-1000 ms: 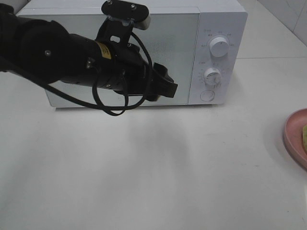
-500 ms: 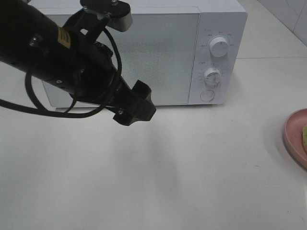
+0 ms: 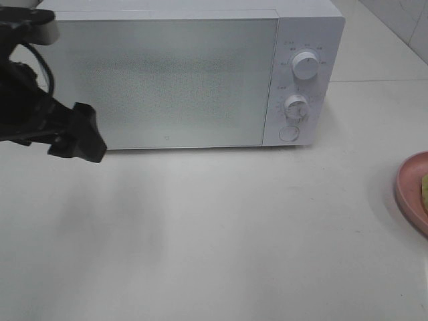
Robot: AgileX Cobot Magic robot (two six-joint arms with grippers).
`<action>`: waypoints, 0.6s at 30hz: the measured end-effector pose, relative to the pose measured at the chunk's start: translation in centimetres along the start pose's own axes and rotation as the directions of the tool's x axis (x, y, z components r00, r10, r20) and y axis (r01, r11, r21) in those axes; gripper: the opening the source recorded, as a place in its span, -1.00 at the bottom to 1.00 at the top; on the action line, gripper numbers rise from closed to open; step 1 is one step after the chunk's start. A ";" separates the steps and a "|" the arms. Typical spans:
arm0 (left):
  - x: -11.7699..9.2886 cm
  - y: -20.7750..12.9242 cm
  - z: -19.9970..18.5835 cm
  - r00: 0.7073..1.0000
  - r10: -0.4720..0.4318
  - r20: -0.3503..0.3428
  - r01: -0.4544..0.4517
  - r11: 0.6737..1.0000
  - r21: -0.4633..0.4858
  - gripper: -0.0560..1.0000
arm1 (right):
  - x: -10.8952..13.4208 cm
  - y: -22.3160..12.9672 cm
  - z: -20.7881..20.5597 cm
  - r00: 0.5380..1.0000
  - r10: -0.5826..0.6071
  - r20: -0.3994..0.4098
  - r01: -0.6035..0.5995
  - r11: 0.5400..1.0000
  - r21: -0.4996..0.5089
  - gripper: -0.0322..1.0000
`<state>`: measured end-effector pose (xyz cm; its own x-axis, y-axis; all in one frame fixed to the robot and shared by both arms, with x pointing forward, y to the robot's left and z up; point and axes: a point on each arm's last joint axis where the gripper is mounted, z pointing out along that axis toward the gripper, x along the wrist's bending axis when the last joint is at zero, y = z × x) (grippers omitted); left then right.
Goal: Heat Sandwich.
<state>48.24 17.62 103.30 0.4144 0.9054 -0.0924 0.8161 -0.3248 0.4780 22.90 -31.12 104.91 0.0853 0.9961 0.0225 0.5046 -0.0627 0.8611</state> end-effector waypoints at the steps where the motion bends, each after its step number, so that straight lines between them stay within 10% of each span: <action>1: 0.0 0.0 0.0 1.000 0.000 0.000 0.000 1.000 0.000 0.98 | 0.0 0.0 0.0 1.000 0.000 0.000 0.000 1.000 0.000 0.54; 18: 6.9 -7.2 -7.0 0.936 -0.309 -0.168 0.296 0.950 -0.096 0.98 | 0.0 0.0 0.0 1.000 0.000 0.000 0.000 1.000 0.000 0.54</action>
<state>42.43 28.14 105.32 0.0678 0.9939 -0.0871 0.8595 -0.0139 0.5110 22.90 -31.12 104.91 0.0853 0.9961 0.0225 0.5046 -0.0627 0.8611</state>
